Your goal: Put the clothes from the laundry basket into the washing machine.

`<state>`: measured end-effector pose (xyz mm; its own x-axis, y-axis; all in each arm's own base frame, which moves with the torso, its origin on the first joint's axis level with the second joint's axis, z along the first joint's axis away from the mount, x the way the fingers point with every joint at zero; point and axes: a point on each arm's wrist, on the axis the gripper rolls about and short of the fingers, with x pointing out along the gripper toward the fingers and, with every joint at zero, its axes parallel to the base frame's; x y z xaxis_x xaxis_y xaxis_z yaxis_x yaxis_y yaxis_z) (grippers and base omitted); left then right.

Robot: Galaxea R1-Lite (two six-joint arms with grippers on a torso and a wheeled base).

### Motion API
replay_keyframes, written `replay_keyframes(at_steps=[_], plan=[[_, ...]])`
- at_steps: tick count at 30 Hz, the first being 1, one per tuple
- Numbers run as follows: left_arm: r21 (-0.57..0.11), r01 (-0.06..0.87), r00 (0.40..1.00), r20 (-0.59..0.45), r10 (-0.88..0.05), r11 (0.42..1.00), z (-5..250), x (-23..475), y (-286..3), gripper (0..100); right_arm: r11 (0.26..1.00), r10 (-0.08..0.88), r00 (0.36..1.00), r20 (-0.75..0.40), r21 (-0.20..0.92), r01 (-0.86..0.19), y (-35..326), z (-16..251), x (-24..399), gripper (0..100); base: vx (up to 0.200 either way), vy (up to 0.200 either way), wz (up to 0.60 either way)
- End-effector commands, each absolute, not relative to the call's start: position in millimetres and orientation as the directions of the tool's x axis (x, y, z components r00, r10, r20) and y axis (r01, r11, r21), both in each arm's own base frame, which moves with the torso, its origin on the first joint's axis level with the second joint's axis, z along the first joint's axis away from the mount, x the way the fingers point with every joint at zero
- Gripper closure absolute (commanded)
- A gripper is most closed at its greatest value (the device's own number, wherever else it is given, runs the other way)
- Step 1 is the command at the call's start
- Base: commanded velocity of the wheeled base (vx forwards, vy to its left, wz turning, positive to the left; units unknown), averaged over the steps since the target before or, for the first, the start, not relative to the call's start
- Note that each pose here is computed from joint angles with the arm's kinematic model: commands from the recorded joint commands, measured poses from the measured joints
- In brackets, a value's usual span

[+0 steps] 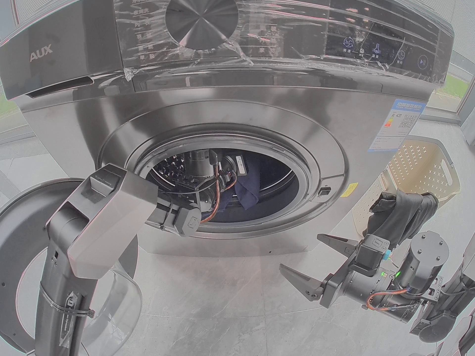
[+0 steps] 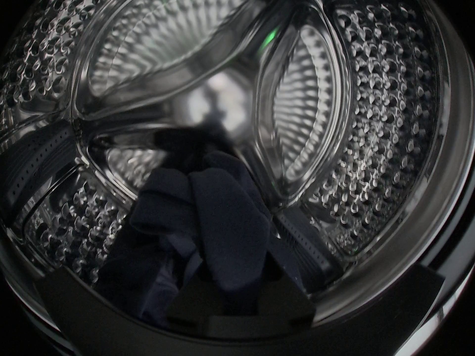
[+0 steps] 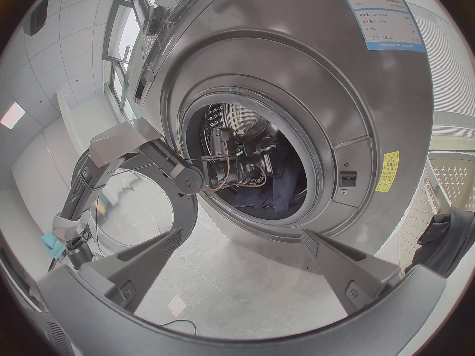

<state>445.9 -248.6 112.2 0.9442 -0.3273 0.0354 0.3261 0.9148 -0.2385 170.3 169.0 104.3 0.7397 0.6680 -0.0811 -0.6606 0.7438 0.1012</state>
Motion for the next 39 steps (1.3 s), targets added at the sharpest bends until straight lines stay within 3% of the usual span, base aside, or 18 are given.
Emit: replay_keyframes(at_steps=[1, 7, 8, 12, 16, 23, 31, 39], plan=[[-0.261, 0.332, 0.943, 0.116, -0.312, 0.907, 114.2, 460.4, -256.7, 100, 0.744, 0.668, 0.74, -0.083, 0.101, -0.661, 169.1, 103.9, 170.3, 0, 0.0, 0.0, 0.0], [-0.269, 0.344, 0.937, 0.154, -0.312, 0.9, 122.8, 463.1, -261.0, 100, 0.744, 0.668, 0.74, -0.08, 0.101, -0.661, 169.2, 104.6, 170.4, 0, 0.0, 0.0, 0.0], [-0.267, 0.343, 0.938, 0.147, -0.314, 0.9, 121.3, 462.3, -261.5, 0, 0.744, 0.668, 0.74, -0.08, 0.101, -0.661, 169.2, 104.6, 170.4, 0, 0.0, 0.0, 0.0], [-0.264, 0.318, 0.948, 0.115, -0.297, 0.911, 120.3, 459.2, -258.3, 0, 0.744, 0.668, 0.74, -0.08, 0.101, -0.661, 169.2, 104.6, 170.4, 0, 0.0, 0.0, 0.0], [-0.224, 0.283, 0.953, -0.043, -0.3, 0.932, 130.3, 434.6, -245.0, 0, 0.744, 0.668, 0.74, -0.083, 0.101, -0.661, 169.1, 103.9, 170.3, 0, 0.0, 0.0, 0.0], [-0.143, 0.25, 0.944, -0.184, -0.274, 0.958, 144.3, 415.5, -231.1, 0, 0.743, 0.669, 0.738, -0.09, 0.1, -0.661, 170.2, 102.1, 170.3, 0, 0.0, 0.0, 0.0], [-0.066, 0.234, 0.912, -0.33, -0.243, 0.97, 99.3, 410.3, -224.7, 0, 0.741, 0.671, 0.736, -0.092, 0.102, -0.663, 171.0, 101.5, 170.1, 0, 0.0, 0.0, 0.0], [-0.034, 0.205, 0.902, -0.382, -0.203, 0.978, 68.4, 423.5, -213.7, 0, 0.741, 0.672, 0.734, -0.098, 0.102, -0.664, 171.3, 100.2, 170.3, 0, 0.0, 0.0, 0.0]])
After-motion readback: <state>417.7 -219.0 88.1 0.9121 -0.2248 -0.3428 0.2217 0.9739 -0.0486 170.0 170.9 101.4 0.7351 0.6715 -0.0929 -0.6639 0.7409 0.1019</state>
